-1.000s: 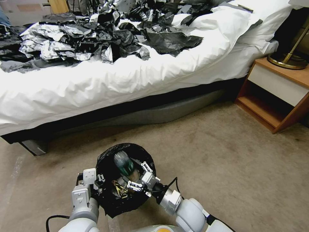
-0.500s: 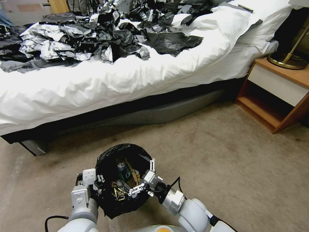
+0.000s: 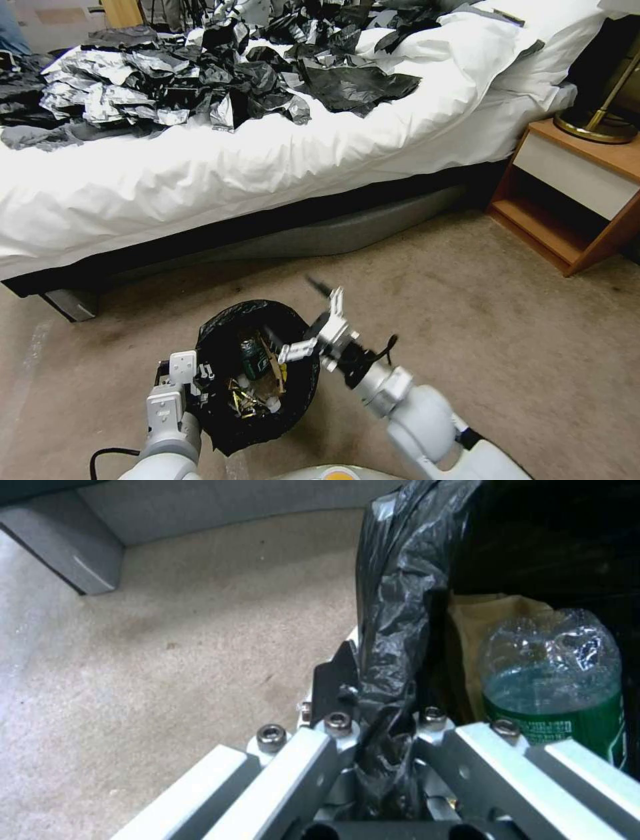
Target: Pick up the trash bin, then pick up the garbage from the floor and place it into the trash bin.
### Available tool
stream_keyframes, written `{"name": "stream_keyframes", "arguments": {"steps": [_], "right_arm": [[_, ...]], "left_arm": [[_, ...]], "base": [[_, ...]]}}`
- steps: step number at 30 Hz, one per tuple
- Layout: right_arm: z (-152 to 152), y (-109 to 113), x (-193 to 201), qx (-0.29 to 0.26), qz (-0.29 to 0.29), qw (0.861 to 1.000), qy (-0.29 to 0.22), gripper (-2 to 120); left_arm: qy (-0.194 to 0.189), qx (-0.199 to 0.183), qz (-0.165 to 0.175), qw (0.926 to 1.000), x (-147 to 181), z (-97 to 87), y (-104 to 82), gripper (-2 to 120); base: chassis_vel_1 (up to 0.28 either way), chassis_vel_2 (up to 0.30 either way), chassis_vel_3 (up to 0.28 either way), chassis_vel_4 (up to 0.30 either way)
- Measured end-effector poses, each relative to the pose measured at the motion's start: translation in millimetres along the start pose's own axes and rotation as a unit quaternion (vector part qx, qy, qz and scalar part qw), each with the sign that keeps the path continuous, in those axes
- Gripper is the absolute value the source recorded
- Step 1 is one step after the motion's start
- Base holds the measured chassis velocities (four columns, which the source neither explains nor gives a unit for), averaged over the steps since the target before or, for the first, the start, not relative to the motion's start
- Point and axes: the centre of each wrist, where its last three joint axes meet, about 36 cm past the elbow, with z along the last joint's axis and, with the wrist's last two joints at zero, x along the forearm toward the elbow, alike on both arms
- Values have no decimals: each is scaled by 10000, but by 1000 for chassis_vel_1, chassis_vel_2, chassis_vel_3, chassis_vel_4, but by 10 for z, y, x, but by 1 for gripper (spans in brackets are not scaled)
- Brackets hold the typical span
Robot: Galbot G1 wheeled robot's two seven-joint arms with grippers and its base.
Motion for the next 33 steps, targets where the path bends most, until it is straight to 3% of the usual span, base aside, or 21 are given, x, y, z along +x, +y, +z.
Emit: {"name": "stream_keyframes", "arguments": {"steps": [6, 14, 19, 33], "right_arm": [[-112, -127, 190, 233, 952, 9951, 87, 100], [421, 24, 570, 110, 1812, 9816, 600, 100], [608, 74, 651, 75, 1915, 9787, 742, 100], [649, 35, 678, 110, 1907, 9781, 829, 100]], "left_arm": [[-13, 0, -6, 10000, -13, 4, 3, 0], [-48, 104, 53, 9999, -22, -11, 2, 0], [-80, 132, 65, 9999, -26, -39, 7, 0], [-100, 156, 89, 9998, -42, -65, -9, 0]], "base": [[0, 0, 0, 0], [0, 0, 0, 0], [0, 0, 0, 0], [28, 28, 30, 26]]}}
